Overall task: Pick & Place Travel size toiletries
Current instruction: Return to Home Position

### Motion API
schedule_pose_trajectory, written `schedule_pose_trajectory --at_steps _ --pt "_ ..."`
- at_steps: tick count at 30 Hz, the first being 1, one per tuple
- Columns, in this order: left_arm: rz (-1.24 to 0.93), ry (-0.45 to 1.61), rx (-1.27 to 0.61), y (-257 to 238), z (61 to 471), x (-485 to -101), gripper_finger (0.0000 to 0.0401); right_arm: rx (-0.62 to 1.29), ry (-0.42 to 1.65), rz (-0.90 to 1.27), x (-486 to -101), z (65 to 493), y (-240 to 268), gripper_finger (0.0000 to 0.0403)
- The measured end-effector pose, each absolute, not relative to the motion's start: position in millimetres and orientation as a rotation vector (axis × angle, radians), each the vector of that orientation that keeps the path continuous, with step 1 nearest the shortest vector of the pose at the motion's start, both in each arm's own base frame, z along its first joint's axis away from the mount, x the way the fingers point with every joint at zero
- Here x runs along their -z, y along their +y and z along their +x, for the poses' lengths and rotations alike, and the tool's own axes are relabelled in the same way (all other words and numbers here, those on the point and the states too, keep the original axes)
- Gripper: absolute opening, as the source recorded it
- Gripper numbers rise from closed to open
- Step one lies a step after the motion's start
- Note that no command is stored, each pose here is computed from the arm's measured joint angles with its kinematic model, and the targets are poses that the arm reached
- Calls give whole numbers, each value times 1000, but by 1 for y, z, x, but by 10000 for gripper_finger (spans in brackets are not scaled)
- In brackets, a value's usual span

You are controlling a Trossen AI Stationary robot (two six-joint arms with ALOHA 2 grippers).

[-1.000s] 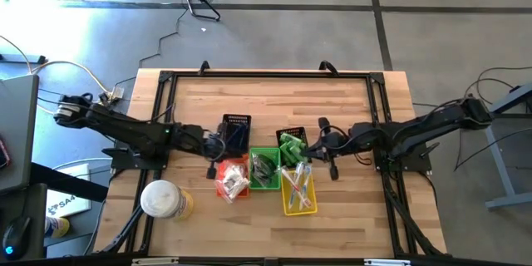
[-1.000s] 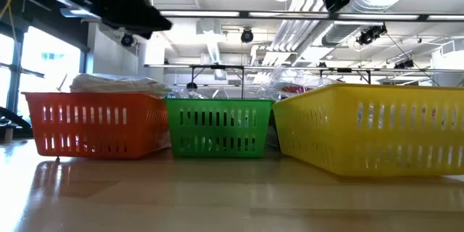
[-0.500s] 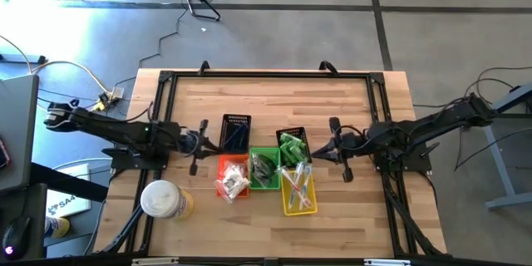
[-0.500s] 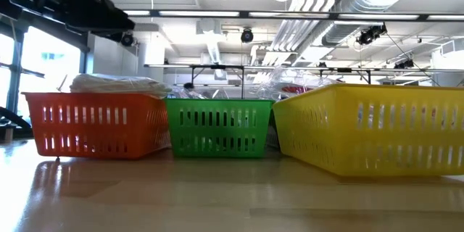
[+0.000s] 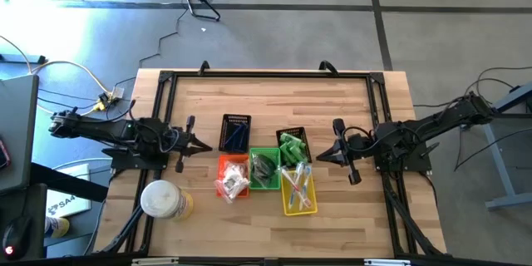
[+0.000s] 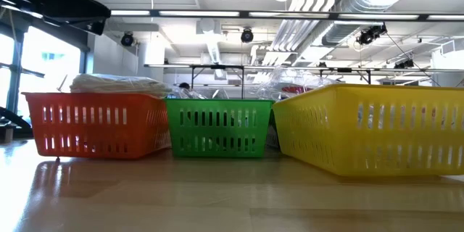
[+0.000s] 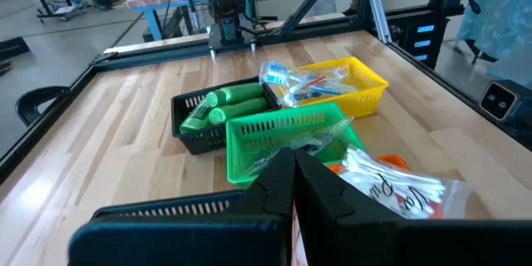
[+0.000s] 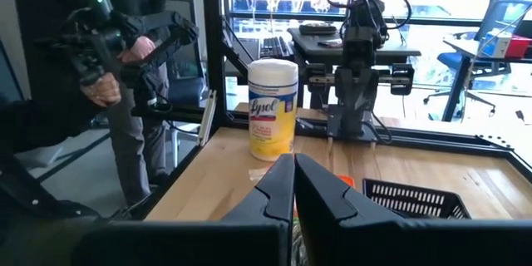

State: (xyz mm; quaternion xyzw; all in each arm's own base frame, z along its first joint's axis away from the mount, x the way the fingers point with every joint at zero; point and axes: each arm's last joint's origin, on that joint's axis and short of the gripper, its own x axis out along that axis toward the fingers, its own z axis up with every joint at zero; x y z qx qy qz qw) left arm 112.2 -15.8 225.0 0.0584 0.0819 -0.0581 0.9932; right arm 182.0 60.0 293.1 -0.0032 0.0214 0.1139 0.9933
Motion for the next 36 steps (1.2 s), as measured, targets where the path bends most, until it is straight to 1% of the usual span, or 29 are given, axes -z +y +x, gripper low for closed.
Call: schedule_pose_trajectory --at_steps 22,36 --pt "110 96 120 -9 69 -223 3 -228 34 -1 -294 182 60 5" --pt "110 112 121 -9 69 -222 3 -228 20 -1 -297 179 59 5"
